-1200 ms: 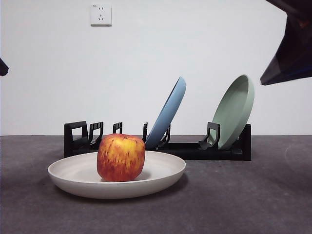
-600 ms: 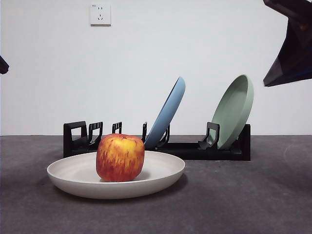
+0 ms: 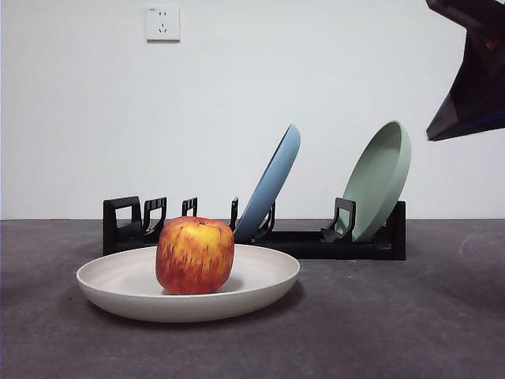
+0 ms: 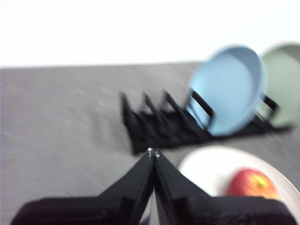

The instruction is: Take the yellow plate from the plate rack,put the plate on the table,take the apple from the table,put the apple in the plate

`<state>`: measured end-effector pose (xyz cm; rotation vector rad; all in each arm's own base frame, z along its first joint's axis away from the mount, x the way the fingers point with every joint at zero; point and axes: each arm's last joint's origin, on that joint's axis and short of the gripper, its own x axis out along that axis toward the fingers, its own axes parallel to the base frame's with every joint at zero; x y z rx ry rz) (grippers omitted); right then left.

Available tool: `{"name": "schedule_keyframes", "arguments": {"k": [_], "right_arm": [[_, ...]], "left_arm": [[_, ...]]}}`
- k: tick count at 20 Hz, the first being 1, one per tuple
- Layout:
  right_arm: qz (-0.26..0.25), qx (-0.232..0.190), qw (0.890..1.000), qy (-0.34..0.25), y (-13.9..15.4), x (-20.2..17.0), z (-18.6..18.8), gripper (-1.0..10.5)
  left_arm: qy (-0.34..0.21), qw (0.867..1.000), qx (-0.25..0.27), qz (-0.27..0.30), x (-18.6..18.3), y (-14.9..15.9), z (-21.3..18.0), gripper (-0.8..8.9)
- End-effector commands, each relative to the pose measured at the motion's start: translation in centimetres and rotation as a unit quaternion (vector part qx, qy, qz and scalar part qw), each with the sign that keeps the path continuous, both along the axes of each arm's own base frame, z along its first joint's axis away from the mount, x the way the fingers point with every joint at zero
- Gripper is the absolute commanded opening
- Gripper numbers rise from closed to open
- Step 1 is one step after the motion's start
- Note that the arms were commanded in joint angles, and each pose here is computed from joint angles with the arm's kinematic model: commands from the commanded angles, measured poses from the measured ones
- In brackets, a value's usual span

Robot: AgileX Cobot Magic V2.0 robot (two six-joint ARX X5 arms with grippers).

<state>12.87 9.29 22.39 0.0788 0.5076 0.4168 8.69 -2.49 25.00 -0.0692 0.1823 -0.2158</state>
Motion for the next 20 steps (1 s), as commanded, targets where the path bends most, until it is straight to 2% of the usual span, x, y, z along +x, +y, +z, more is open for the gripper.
{"name": "schedule_keyframes", "arguments": {"k": [1, 4, 8, 12, 16, 20], "right_arm": [[-0.003, 0.002, 1.0, 0.003, 0.0, 0.0, -0.3, 0.0], [-0.003, 0.001, 1.0, 0.004, 0.0, 0.0, -0.3, 0.0], [-0.003, -0.001, 1.0, 0.007, 0.0, -0.1, -0.4, 0.0], [-0.003, -0.002, 1.0, 0.007, 0.0, -0.1, -0.4, 0.0], [-0.003, -0.001, 1.0, 0.008, 0.0, -0.1, -0.4, 0.0], [-0.003, -0.002, 1.0, 0.007, 0.0, -0.1, -0.4, 0.0]], "left_arm": [[-0.026, 0.998, 0.02, 0.044, -0.3, 1.0, 0.2, -0.03], [-0.032, 0.995, 0.048, 0.078, -0.4, 1.9, -0.4, -0.03], [-0.033, 0.994, 0.075, 0.069, 0.0, 2.2, -2.1, -0.03], [-0.048, 0.994, 0.074, 0.066, 0.5, 2.3, -5.0, -0.03], [-0.01, 0.995, 0.076, 0.065, 1.0, 2.3, -8.2, -0.03], [0.0, 0.995, 0.064, 0.069, 1.0, 2.3, -10.1, -0.03]]}}
